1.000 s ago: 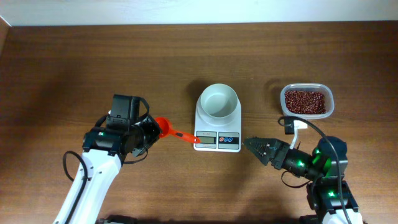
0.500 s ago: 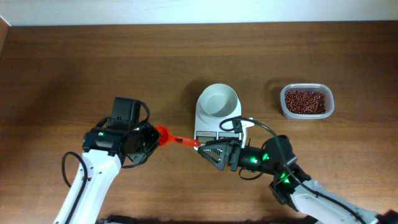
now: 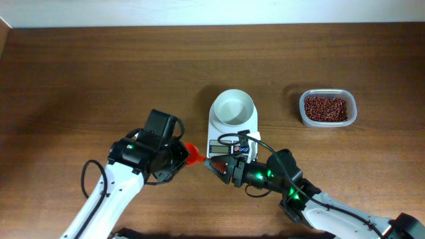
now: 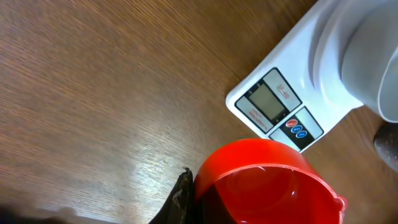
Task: Scoop and weigh 50g on scale
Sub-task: 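Grasp the scoop handle with the right gripper and release the left gripper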
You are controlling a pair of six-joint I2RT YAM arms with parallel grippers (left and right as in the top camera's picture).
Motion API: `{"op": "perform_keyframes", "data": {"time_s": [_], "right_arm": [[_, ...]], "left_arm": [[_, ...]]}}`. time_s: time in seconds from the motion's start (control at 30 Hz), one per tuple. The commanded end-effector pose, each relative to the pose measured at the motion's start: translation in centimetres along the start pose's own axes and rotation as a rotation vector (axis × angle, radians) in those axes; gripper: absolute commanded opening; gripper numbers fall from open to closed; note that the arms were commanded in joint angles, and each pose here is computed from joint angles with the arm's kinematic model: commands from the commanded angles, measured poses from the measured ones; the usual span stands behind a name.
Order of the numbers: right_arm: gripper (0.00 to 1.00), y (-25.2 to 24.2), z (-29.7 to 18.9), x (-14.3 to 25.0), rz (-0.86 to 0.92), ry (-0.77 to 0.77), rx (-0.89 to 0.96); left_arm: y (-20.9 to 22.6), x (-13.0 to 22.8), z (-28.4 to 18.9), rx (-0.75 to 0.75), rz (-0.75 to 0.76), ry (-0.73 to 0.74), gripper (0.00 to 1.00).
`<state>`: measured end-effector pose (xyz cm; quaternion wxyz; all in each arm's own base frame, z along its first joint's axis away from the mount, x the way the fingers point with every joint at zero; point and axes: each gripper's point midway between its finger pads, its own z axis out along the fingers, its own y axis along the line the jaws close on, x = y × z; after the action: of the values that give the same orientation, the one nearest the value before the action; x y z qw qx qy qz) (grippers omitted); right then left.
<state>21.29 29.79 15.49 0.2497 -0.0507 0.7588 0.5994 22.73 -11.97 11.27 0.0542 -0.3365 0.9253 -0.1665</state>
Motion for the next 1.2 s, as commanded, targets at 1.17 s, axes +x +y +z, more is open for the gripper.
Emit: {"op": "perform_keyframes", "data": {"time_s": [1.17], "right_arm": [[0.04, 0.6, 0.3, 1.3, -0.003, 0.060, -0.021]], "left_arm": [[0.0, 0.2, 0.1, -0.046, 0.071, -0.084, 0.01]]}}
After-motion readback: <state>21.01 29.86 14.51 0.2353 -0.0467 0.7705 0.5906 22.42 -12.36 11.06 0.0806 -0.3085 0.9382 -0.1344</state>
